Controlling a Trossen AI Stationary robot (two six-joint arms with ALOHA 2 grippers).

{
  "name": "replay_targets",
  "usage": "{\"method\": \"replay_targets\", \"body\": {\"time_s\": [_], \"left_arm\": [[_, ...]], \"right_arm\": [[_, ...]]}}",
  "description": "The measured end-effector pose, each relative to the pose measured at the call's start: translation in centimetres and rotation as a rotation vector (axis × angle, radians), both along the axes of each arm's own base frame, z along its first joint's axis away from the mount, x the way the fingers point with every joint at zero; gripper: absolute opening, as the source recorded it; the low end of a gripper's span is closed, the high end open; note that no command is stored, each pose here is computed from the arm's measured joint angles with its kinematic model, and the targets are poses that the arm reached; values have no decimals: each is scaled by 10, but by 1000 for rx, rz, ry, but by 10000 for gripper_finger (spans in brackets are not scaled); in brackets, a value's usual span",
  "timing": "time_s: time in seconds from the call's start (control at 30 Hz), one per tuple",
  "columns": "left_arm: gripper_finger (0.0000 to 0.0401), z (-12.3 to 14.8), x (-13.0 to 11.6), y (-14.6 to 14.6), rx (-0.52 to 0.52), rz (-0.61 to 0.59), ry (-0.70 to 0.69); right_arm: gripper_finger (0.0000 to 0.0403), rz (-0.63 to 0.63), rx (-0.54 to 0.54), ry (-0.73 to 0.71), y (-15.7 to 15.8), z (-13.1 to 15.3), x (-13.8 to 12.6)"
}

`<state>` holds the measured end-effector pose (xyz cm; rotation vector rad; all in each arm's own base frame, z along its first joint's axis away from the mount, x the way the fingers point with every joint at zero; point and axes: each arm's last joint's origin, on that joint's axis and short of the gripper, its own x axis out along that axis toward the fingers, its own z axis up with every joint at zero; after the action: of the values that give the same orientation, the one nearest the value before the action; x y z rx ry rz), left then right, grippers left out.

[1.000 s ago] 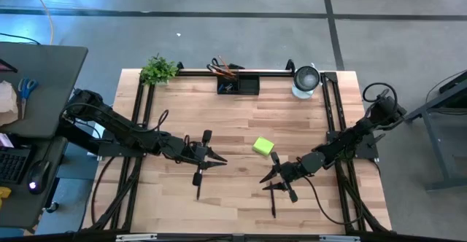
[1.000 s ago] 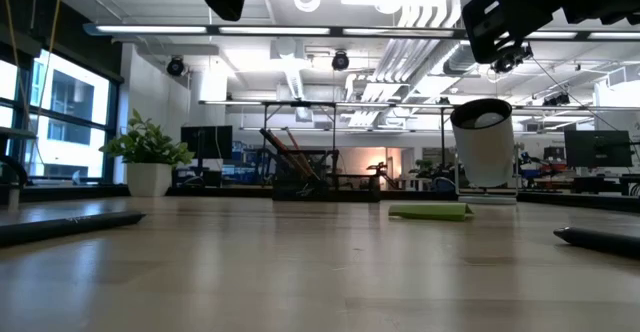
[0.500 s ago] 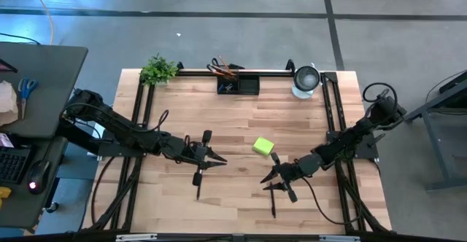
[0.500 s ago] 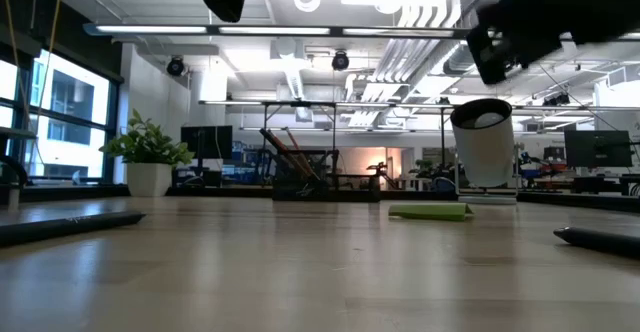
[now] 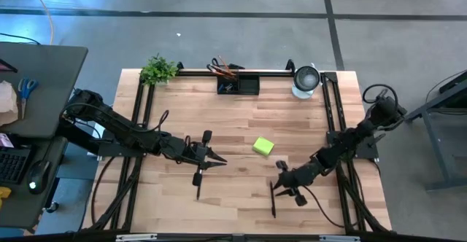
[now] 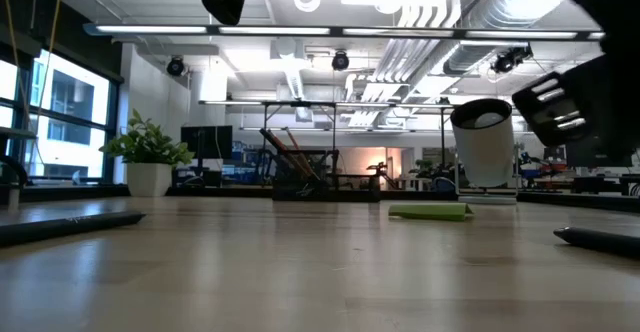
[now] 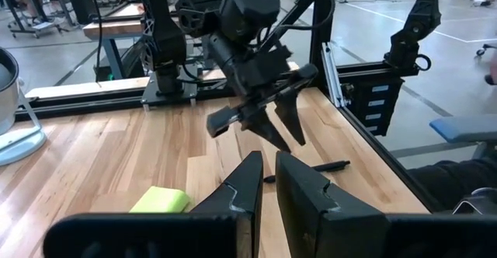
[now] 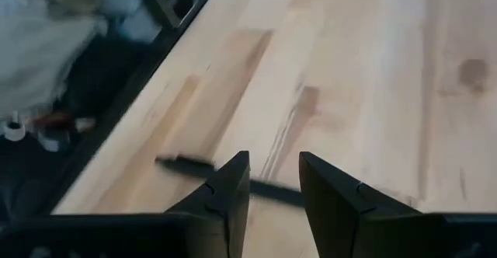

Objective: Pick and place office supplies into organizer
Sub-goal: Put the right black pen into the black desk organizer

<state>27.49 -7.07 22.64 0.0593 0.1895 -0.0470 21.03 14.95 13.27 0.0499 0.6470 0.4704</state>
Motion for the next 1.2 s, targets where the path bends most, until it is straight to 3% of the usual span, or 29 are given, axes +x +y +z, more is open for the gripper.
{"method": "replay_targets", "body": {"time_s": [0.27, 0.77, 1.03, 1.2], "left_arm": [[28, 0, 0, 0, -11, 2, 2], [28, -1, 0, 0, -5, 1, 6], [28, -1, 0, 0, -3, 1, 6], [28, -1, 0, 0, 1, 1, 15]], "right_arm": [[108, 121, -172, -63, 4, -3, -6], [108, 158, -231, -61, 3, -6, -6], [108, 178, -303, -4, -1, -27, -2], [108, 172, -328, -84, 1, -25, 2]]}}
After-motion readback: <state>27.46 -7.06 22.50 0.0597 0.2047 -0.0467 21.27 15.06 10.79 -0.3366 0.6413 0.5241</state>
